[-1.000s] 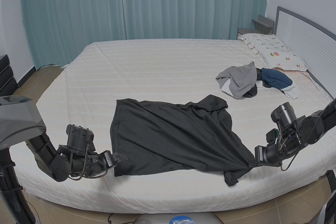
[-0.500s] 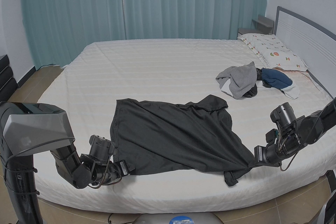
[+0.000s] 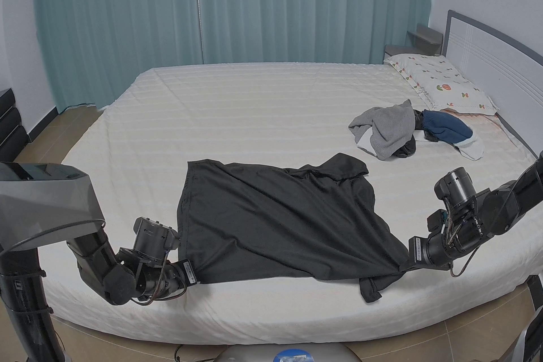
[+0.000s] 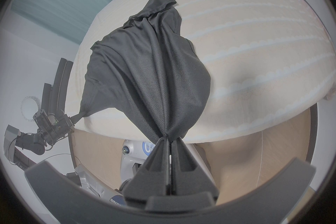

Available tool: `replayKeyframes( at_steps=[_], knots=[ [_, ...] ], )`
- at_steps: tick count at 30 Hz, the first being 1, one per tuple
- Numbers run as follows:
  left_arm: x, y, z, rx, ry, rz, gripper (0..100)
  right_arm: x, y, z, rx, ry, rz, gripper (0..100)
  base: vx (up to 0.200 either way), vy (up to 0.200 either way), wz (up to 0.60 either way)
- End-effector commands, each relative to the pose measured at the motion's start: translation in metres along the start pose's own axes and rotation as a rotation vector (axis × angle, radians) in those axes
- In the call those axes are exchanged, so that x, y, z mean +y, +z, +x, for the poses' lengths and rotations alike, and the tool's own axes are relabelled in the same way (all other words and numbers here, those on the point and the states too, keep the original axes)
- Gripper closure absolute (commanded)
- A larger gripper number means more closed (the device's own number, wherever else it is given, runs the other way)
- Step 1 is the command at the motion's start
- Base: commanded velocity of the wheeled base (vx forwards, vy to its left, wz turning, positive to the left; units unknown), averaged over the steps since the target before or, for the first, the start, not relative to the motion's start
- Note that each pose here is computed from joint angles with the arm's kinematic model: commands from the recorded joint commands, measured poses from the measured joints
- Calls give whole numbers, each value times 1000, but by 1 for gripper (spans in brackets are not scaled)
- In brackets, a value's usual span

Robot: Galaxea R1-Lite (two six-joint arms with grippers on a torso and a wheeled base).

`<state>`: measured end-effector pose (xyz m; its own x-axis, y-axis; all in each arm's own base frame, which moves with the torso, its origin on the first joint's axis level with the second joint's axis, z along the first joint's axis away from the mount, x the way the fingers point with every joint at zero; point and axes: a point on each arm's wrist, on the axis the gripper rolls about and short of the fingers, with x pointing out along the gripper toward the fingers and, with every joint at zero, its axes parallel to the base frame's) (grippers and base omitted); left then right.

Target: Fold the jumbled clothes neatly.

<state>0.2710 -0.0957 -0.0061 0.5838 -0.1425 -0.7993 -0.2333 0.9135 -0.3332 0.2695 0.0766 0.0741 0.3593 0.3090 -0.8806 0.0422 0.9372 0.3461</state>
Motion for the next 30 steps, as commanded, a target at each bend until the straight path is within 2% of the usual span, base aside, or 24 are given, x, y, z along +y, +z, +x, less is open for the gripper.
replayKeyframes(
  at_steps=[1,6,13,14,21,28,29,30],
  knots=[
    [4,13,-18,-45,-3,-6,100,-1,-1,2,3,-2,1,100,0,0,0],
    [9,12,-21,-8,31,18,100,-1,-1,2,3,-2,1,100,0,0,0],
    [8,5,-15,24,26,25,100,-1,-1,2,3,-2,1,100,0,0,0],
    [7,4,-15,29,24,29,0,0,-1,1,2,-1,1,100,0,0,0],
    [4,2,-11,57,-11,27,0,0,0,2,2,-1,1,100,0,0,0],
    [2,3,-1,30,-43,-13,0,0,-1,1,2,0,2,100,0,0,0],
    [3,2,0,28,-43,-14,100,-1,-1,2,4,0,2,100,0,0,0],
    [3,2,1,27,-44,-14,100,-1,-1,2,4,0,2,100,0,0,0]
  ],
)
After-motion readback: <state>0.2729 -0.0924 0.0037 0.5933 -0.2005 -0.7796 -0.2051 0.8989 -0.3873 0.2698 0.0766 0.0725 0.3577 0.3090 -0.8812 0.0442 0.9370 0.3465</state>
